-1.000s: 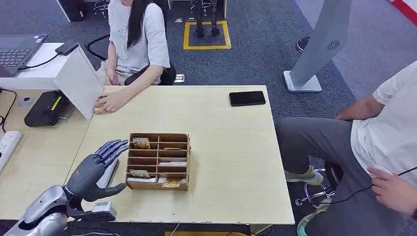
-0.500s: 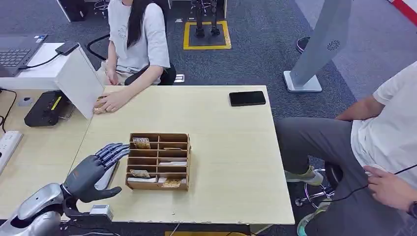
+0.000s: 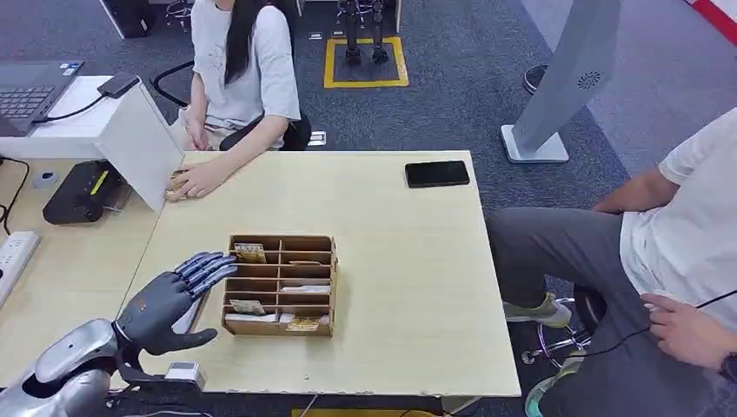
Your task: Pass the card to the sensor for recognition and then transmit it.
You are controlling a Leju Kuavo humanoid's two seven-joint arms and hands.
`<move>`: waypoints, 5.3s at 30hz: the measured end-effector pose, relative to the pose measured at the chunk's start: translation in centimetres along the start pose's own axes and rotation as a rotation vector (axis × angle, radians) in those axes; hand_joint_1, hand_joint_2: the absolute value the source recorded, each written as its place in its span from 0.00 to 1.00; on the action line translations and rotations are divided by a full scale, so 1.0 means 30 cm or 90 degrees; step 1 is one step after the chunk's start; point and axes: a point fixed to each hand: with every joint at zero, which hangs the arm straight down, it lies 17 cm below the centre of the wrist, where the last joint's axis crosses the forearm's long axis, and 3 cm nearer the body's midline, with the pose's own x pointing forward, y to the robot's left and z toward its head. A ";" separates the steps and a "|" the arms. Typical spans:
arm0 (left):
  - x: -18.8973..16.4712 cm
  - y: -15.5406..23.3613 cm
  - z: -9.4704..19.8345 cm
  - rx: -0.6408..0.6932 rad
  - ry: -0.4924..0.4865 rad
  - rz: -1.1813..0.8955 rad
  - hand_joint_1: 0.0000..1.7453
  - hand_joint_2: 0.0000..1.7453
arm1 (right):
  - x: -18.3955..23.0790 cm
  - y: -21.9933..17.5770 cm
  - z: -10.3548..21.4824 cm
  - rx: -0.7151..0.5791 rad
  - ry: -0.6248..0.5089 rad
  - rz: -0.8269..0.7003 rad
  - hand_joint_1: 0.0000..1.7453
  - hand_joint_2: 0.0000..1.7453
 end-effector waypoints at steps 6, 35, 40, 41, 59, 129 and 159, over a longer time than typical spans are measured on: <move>-0.006 -0.001 0.001 -0.014 -0.006 -0.012 0.00 1.00 | 0.002 0.004 0.001 0.004 0.000 -0.001 0.00 0.00; 0.022 -0.063 -0.005 -0.066 -0.032 -0.029 0.00 1.00 | 0.004 0.007 0.001 0.011 0.004 0.009 0.00 0.00; 0.026 -0.078 -0.004 -0.074 -0.035 -0.027 0.00 1.00 | 0.003 0.007 0.001 0.011 0.004 0.010 0.00 0.00; 0.026 -0.080 -0.004 -0.074 -0.035 -0.027 0.00 1.00 | 0.003 0.007 0.001 0.011 0.004 0.010 0.00 0.00; 0.024 -0.121 0.007 -0.093 -0.030 -0.019 0.00 1.00 | 0.003 0.013 0.002 0.017 0.005 0.009 0.00 0.00; -0.037 -0.153 -0.007 -0.097 0.022 -0.010 0.00 1.00 | -0.004 0.016 0.003 0.020 0.011 0.008 0.00 0.00; -0.031 -0.170 -0.005 -0.114 0.021 0.007 1.00 1.00 | -0.004 0.016 0.003 0.020 0.011 0.008 0.00 0.00</move>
